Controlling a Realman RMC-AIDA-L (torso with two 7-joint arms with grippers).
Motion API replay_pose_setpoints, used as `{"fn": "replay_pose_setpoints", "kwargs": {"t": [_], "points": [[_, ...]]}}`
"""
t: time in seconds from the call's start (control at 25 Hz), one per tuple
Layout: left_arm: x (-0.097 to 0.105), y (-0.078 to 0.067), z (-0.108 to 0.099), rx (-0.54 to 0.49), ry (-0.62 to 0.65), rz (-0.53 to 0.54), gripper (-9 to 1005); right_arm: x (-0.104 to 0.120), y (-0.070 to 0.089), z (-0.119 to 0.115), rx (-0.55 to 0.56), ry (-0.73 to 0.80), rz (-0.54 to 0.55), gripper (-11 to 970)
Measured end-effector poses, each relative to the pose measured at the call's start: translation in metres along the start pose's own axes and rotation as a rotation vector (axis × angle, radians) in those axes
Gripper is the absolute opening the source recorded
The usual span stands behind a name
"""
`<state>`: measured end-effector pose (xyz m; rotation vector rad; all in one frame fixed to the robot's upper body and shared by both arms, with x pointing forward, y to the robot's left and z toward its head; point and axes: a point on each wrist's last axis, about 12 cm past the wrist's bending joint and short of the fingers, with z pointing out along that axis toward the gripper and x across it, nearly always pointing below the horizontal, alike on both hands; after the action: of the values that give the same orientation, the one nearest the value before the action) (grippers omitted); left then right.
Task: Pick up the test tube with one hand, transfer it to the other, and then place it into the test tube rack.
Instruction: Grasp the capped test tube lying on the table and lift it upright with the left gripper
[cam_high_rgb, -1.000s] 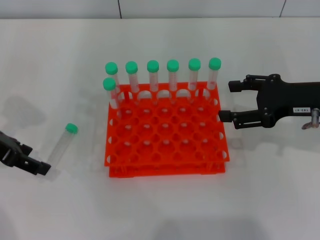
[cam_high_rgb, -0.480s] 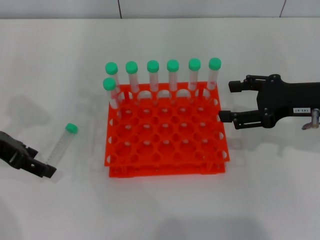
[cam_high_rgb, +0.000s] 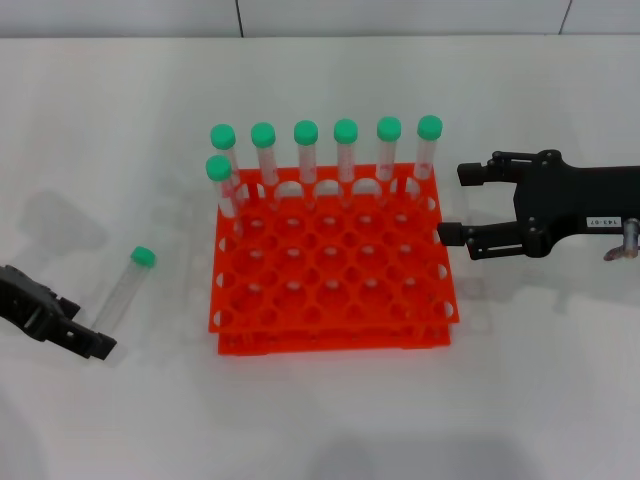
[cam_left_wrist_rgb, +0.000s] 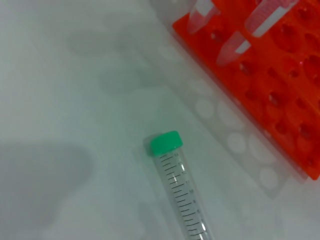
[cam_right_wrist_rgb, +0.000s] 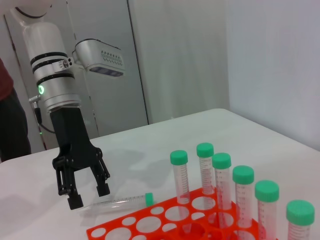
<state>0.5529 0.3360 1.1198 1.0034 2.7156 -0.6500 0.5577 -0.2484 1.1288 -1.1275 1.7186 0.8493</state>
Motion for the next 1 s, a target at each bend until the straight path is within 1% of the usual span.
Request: {"fn": "replay_pose_setpoints", "kwargs": {"t": [0.56,0.8,1.0], "points": [[-0.0047,0.0006,0.0021,-0.018,-0.003,0.011,835,-0.0009,-0.0010,-0.0005,0.004,-0.003,-0.001,835],[-0.0071,-0.0009,0.0046,-0.017,0.001,0.020,676,-0.0007,-0.0016,0.0000,0.010,-0.001,-0.001,834],[-0.0084,-0.0016,0.0071,-0.011,0.004,0.023,682,-0.0005,-0.0016,-0.0001,0.012,-0.001,-0.001,835]]}}
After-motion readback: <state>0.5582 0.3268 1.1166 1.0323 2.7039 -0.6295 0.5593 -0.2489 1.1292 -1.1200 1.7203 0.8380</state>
